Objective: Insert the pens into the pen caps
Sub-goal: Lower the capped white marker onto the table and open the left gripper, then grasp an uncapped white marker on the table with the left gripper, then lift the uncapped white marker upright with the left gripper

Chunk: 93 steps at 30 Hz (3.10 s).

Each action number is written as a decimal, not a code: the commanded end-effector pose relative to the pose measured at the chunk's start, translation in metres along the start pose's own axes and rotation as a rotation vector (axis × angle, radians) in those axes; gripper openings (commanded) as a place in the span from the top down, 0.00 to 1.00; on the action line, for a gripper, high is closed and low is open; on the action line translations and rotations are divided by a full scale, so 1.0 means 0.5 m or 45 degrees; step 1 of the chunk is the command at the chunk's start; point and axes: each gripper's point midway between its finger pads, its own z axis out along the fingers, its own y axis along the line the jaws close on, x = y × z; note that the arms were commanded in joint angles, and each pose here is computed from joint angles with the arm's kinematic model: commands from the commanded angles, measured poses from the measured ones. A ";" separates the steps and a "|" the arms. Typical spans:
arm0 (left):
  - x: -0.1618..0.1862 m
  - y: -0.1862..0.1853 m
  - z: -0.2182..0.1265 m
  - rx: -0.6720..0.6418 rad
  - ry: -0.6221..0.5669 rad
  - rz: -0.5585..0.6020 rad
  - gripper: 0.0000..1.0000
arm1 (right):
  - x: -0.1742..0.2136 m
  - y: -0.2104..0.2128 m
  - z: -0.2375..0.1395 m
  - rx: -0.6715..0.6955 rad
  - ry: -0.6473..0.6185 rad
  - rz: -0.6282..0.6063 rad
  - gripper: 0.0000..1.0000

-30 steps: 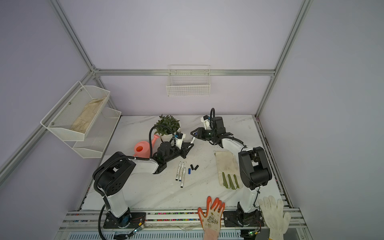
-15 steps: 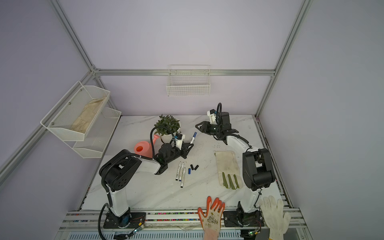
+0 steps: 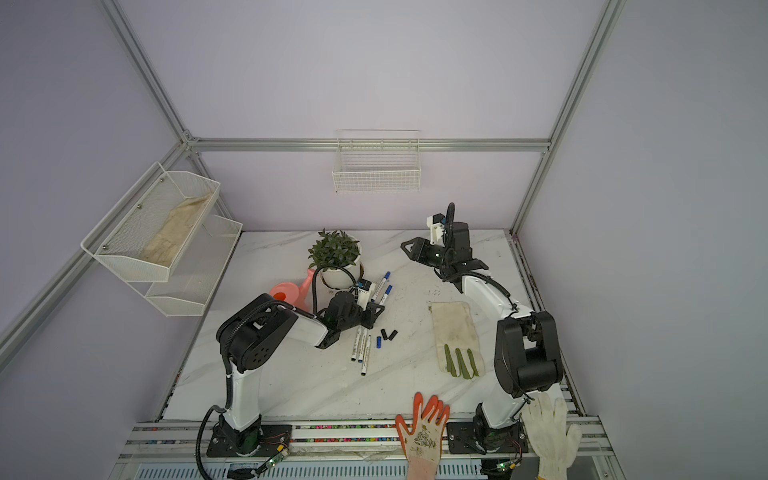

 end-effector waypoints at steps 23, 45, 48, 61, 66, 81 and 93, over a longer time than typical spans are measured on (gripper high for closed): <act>-0.093 0.060 0.075 -0.291 0.077 0.048 0.67 | 0.016 -0.020 -0.025 0.076 0.000 -0.020 0.53; 0.012 -0.013 -0.221 -0.246 0.161 0.256 0.50 | 0.039 -0.057 -0.029 0.184 0.043 -0.084 0.54; 0.049 -0.011 -0.243 -0.254 0.244 0.274 0.50 | 0.039 -0.059 -0.025 0.185 0.052 -0.083 0.54; 0.099 -0.015 -0.247 -0.276 0.364 0.312 0.49 | 0.039 -0.065 -0.023 0.198 0.055 -0.090 0.54; 0.127 0.003 -0.252 -0.366 0.444 0.341 0.50 | 0.036 -0.062 -0.027 0.201 0.047 -0.099 0.54; 0.167 0.019 -0.303 -0.506 0.638 0.281 0.81 | 0.038 -0.069 -0.030 0.223 0.034 -0.085 0.55; -0.021 -0.040 -0.229 -0.266 0.258 0.205 1.00 | 0.119 0.016 0.003 0.033 0.201 -0.187 0.55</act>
